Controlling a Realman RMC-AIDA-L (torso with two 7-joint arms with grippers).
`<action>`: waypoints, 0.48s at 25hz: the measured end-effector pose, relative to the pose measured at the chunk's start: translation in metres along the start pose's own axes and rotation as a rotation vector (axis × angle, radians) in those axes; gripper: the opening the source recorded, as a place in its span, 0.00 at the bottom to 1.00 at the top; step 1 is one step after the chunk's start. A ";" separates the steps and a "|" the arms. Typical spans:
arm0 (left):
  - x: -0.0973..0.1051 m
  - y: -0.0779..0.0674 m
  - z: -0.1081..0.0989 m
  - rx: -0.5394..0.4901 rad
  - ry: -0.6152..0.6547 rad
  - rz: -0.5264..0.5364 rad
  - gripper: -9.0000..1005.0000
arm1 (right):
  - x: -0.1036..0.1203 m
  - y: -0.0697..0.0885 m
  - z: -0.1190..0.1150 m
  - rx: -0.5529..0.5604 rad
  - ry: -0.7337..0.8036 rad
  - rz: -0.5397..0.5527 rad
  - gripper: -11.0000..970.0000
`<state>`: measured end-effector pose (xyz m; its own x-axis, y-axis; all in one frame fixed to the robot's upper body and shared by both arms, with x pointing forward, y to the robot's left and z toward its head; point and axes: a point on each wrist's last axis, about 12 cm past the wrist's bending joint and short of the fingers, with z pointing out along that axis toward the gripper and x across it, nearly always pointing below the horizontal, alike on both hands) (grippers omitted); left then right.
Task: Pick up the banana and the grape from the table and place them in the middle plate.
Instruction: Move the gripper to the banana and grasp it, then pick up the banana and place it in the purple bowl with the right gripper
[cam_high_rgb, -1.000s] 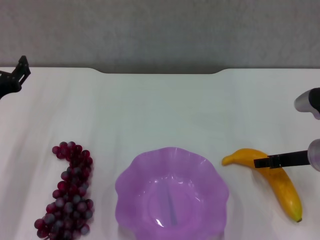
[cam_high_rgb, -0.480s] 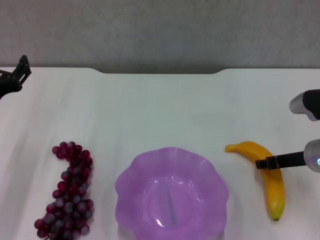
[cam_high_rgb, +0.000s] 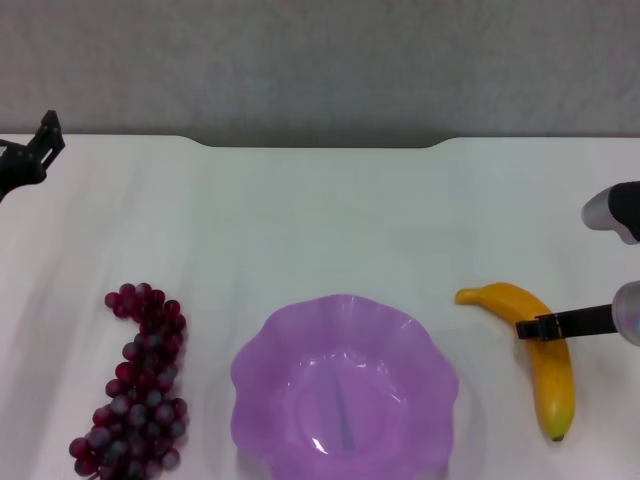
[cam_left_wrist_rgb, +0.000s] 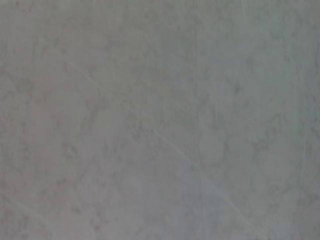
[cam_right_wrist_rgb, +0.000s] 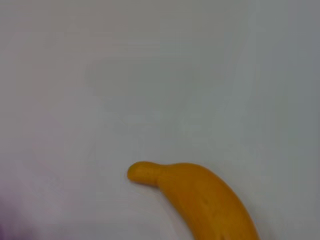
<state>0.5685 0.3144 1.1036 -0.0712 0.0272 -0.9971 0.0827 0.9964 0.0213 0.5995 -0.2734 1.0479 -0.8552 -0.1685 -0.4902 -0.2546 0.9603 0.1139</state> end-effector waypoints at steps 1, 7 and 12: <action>0.000 0.000 0.000 -0.001 0.001 0.000 0.74 | 0.000 -0.001 0.000 0.001 -0.002 -0.003 0.54; 0.001 0.001 -0.001 -0.003 0.004 0.001 0.74 | -0.014 0.002 -0.016 -0.013 -0.077 -0.036 0.54; 0.002 0.002 -0.001 -0.004 0.006 0.003 0.74 | -0.022 0.005 -0.053 -0.030 -0.185 -0.069 0.54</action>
<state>0.5672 0.3167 1.1019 -0.0772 0.0303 -0.9966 0.0788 0.9966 0.0242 0.5930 -0.2766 1.1048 -0.7387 -0.1871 -0.6476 -0.3250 0.9405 0.0991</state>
